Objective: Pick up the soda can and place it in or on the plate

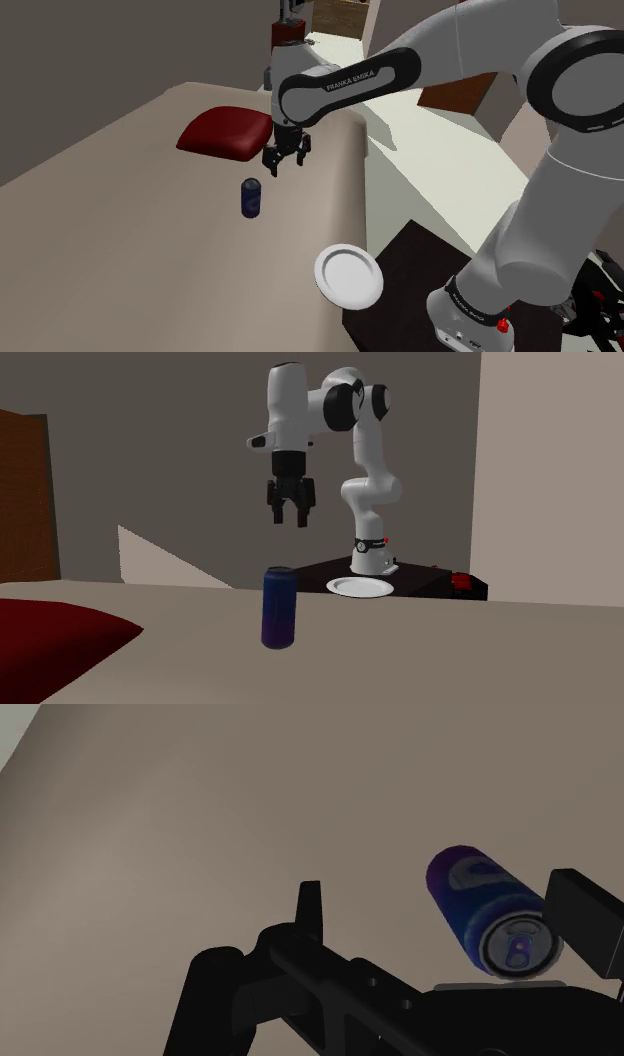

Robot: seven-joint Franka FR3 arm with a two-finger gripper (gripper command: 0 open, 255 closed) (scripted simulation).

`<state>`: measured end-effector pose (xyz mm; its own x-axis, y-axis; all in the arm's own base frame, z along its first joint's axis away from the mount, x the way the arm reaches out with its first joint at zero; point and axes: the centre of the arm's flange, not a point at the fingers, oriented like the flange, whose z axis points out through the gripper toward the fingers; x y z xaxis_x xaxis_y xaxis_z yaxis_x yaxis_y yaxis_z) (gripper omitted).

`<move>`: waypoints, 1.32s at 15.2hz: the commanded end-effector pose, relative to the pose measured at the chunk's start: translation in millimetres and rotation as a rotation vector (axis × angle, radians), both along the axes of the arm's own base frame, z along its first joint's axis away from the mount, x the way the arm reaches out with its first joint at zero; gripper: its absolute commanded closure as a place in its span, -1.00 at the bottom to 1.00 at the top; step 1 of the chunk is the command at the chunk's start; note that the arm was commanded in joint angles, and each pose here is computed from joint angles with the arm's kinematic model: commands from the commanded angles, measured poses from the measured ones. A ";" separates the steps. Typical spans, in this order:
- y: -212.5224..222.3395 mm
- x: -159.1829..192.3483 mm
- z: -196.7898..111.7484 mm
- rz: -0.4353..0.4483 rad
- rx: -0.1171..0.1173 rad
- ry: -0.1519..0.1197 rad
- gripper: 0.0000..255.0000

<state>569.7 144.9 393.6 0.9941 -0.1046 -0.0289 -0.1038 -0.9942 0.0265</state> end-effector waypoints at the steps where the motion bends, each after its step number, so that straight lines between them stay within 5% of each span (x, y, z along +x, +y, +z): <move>1: 11.8 19.8 -17.4 0.001 0.004 -0.003 -1.00; 10: 67.4 101.5 -67.0 0.007 0.022 -0.015 -1.00; 20: 67.3 100.8 -107.0 0.007 0.022 -0.015 -1.00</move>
